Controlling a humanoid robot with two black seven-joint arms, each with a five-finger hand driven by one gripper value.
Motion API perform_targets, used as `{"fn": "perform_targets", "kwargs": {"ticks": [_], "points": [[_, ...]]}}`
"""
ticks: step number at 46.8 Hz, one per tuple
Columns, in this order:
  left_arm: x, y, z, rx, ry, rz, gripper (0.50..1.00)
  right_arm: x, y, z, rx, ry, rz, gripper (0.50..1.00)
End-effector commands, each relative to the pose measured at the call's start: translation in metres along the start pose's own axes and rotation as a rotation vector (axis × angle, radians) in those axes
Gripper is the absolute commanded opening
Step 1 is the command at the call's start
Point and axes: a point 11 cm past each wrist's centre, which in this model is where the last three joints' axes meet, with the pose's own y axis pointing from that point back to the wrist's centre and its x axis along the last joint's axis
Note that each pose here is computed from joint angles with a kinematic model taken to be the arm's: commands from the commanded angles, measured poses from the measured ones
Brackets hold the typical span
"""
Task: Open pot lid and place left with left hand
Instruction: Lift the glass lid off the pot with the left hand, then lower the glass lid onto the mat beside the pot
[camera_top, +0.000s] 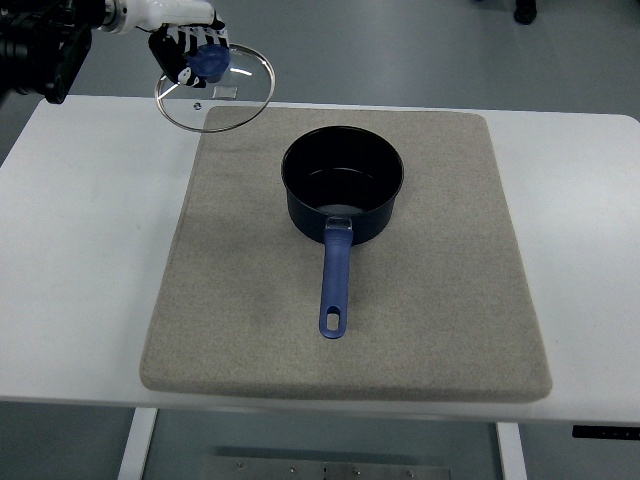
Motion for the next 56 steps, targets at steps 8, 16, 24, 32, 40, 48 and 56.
{"fn": "perform_targets", "kwargs": {"ticks": [8,16,24,32,40,48,56], "points": [[-0.038,0.006,-0.035,0.083,0.020,-0.049,0.500,-0.001,0.000,0.000,0.000,0.001,-0.002,0.924],[-0.048,0.006,-0.040,0.109,-0.037,-0.093,0.500,-0.001,0.000,0.001,-0.001,0.001,-0.004,0.924],[-0.056,0.005,-0.042,0.113,-0.053,-0.090,0.500,-0.002,0.001,0.004,-0.007,-0.001,-0.004,0.924],[-0.074,-0.002,-0.038,0.100,-0.062,-0.099,0.500,-0.002,0.001,0.005,-0.009,-0.003,-0.004,0.924],[-0.085,-0.011,-0.028,0.079,-0.082,-0.109,0.500,-0.002,0.001,0.005,-0.009,-0.004,-0.004,0.924],[-0.085,-0.022,-0.008,0.040,-0.097,-0.112,0.500,-0.003,0.001,0.005,-0.009,-0.003,-0.006,0.924],[-0.074,-0.027,0.005,0.013,-0.082,-0.092,0.500,-0.002,0.001,0.004,-0.007,-0.001,-0.006,0.924]]}}
